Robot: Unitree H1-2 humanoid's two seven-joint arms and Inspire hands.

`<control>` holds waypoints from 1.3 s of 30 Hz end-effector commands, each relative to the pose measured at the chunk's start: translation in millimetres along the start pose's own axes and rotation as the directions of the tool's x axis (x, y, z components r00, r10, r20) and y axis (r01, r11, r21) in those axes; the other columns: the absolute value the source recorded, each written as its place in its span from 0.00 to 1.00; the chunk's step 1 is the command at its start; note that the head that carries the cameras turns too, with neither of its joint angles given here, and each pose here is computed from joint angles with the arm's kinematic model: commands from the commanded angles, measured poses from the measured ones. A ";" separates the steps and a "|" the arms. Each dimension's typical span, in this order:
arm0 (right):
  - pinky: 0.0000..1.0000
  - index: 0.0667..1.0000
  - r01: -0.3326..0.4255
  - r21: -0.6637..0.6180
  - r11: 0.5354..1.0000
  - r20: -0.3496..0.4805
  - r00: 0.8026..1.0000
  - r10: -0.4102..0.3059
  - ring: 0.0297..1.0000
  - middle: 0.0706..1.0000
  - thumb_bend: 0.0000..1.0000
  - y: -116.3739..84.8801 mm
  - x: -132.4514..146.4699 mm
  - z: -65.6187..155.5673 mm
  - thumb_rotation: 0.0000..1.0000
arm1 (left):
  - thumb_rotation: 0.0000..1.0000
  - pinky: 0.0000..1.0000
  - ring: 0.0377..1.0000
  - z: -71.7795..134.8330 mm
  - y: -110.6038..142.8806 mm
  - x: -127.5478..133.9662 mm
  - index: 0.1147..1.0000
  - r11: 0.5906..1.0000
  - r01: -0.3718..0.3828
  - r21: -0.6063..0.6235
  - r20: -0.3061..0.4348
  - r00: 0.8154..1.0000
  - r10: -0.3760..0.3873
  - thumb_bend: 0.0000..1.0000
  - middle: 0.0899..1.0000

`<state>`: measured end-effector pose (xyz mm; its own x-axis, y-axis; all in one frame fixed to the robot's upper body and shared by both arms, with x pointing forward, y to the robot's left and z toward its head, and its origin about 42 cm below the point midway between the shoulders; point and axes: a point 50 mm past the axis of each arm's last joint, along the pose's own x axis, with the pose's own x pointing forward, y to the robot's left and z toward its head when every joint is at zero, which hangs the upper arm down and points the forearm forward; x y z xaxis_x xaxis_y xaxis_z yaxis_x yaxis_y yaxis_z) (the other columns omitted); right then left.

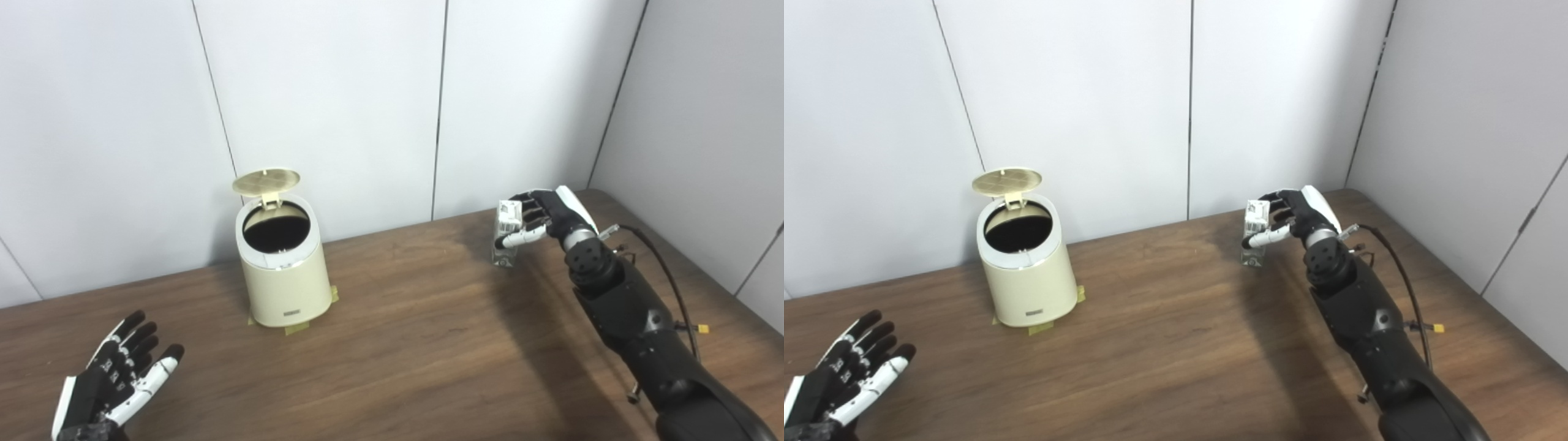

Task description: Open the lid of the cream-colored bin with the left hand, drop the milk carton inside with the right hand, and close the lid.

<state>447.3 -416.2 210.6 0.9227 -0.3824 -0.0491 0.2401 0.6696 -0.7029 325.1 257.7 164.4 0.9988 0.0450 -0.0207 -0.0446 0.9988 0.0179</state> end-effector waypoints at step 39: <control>0.50 0.44 0.156 0.105 0.982 0.440 0.879 -0.186 0.45 0.46 0.52 -23.7 -49.4 103.4 0.00 | 0.20 0.91 0.86 12.8 -8.8 4.1 0.88 0.999 0.011 0.040 0.094 0.995 -0.015 0.69 0.85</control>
<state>423.8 -357.8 267.8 0.9316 -0.2084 0.2977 0.3577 0.6700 -0.6505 324.0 252.4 162.6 0.9992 0.0389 0.0037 -0.0391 0.9975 0.0588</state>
